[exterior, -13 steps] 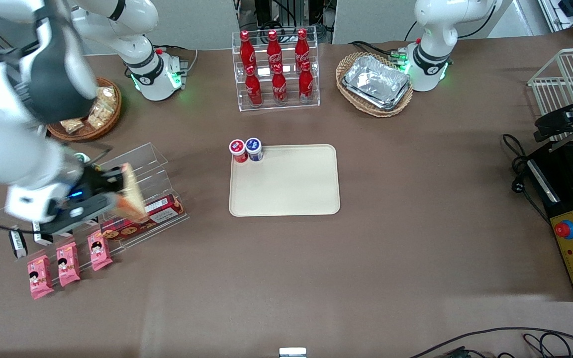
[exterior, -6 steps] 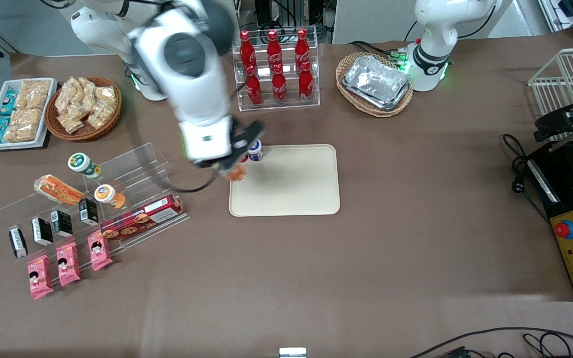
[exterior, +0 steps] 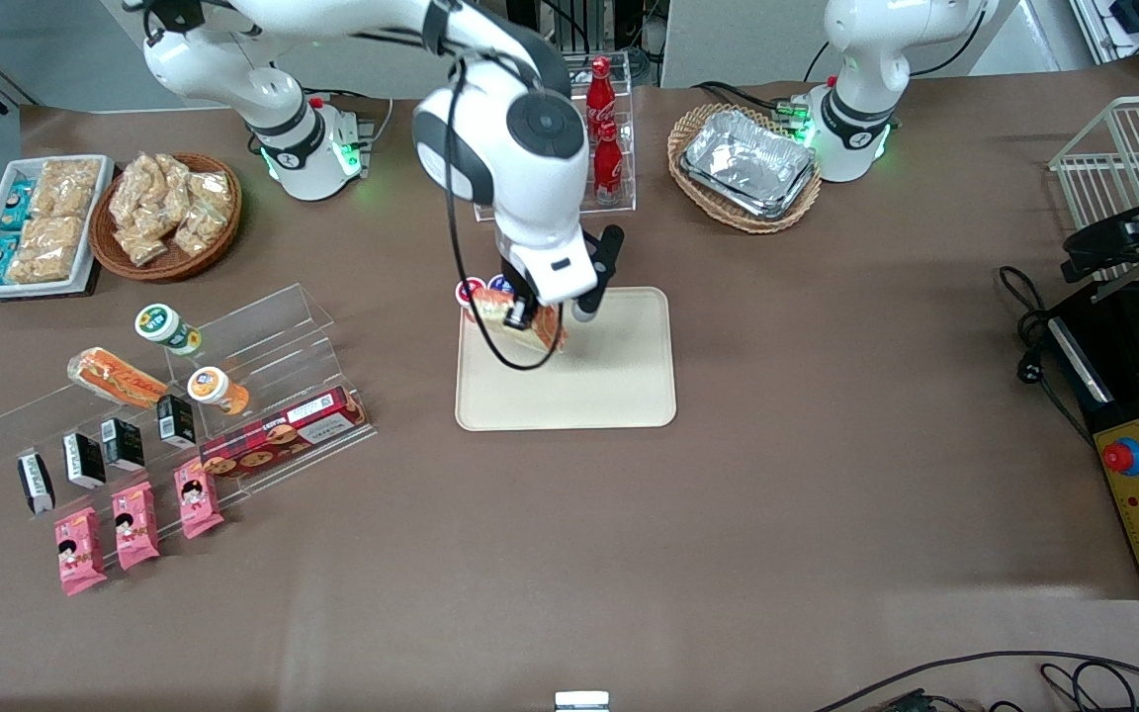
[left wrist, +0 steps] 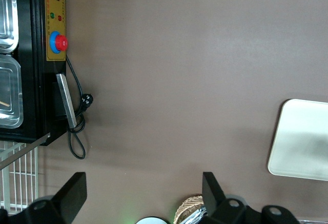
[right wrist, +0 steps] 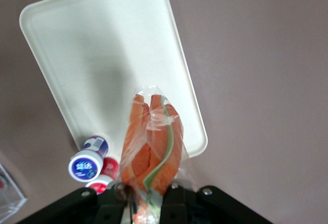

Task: Place sandwich on tray
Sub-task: 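Carry the held sandwich over the cream tray, then lower the sandwich onto the tray and open the right gripper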

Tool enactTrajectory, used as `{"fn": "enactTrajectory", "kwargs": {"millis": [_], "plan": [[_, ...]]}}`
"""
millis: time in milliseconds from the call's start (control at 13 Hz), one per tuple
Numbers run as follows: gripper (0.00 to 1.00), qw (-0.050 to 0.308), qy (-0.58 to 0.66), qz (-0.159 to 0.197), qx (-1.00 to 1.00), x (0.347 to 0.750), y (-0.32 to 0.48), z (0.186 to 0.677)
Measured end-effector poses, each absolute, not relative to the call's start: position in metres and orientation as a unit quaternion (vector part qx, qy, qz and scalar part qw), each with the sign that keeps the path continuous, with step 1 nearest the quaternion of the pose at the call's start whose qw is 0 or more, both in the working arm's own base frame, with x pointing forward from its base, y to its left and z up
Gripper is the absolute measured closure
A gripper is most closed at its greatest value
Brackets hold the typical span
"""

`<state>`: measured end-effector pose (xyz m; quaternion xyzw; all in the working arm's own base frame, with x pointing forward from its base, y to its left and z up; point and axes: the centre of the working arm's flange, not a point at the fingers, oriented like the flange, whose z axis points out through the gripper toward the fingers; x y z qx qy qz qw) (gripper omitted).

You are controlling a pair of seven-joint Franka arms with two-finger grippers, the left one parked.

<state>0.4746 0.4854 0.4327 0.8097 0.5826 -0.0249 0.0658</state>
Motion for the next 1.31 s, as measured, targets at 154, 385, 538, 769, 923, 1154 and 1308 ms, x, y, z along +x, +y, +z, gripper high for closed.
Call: {"fn": "enactTrajectory", "kwargs": {"millis": [154,385,538,769,923,1154,1308], "plan": [[0.8,0.059,0.626,-0.026,0.777,0.487,0.487,0.404],[0.8,0.048,0.663,-0.013,0.747,0.498,0.492,0.368],[0.8,0.046,0.68,-0.006,0.732,0.497,0.497,0.347],[0.8,0.05,0.699,-0.001,0.713,0.499,0.502,0.317],[0.79,0.046,0.71,0.0,0.703,0.499,0.504,0.299],[0.79,0.04,0.715,0.007,0.698,0.501,0.508,0.28],[0.78,0.037,0.716,0.008,0.697,0.501,0.509,0.267]]}}
